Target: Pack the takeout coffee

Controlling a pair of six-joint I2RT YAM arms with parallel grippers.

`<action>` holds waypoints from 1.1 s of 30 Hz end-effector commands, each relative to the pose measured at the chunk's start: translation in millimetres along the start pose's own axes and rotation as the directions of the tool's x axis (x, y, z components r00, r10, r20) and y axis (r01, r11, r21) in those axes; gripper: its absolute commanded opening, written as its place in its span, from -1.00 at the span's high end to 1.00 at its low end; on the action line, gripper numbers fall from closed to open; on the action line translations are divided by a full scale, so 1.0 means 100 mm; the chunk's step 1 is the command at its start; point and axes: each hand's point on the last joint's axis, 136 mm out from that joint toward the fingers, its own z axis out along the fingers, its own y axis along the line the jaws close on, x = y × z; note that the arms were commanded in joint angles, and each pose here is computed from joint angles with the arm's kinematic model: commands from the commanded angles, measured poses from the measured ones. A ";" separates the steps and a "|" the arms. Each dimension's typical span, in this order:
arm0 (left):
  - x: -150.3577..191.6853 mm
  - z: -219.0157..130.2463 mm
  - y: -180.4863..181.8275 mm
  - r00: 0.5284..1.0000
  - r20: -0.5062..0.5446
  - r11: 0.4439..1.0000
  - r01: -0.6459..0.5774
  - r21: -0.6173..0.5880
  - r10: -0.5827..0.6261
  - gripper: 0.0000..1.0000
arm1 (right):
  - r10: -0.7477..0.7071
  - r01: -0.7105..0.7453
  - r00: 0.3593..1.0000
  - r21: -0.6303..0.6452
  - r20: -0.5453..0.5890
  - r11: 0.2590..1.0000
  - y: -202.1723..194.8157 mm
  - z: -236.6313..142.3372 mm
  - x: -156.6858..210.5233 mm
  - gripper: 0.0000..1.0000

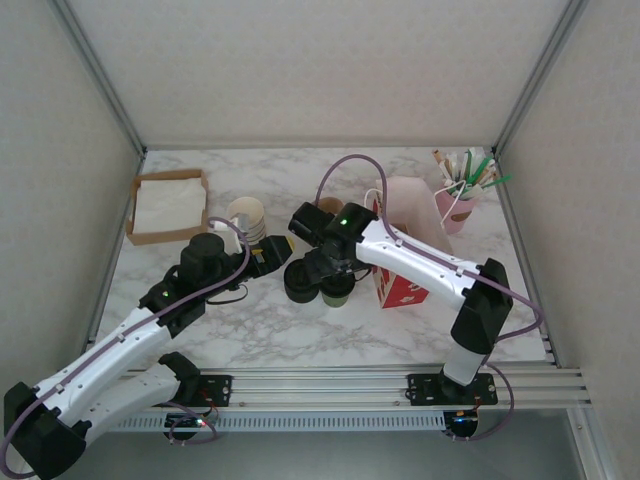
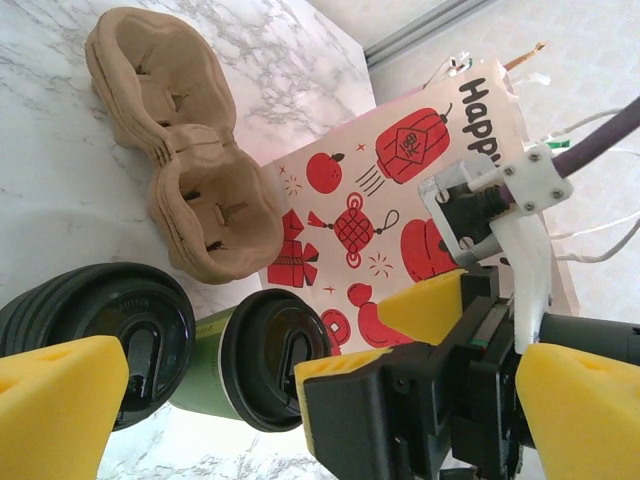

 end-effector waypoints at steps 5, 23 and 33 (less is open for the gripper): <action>-0.06 0.01 -0.05 1.000 0.011 1.000 -0.007 0.029 0.007 -0.99 | 0.031 -0.031 0.999 0.006 -0.022 1.000 -0.01 0.19 -0.03 -0.81; -0.08 0.01 -0.07 1.000 0.012 1.000 -0.012 0.029 0.011 -0.99 | 0.021 -0.021 0.997 0.010 -0.074 1.000 0.01 0.40 0.00 -0.76; -0.08 0.00 -0.07 1.000 0.013 1.000 -0.011 0.029 0.011 -0.99 | 0.019 -0.020 0.996 -0.002 -0.091 1.000 0.01 0.40 0.06 -0.71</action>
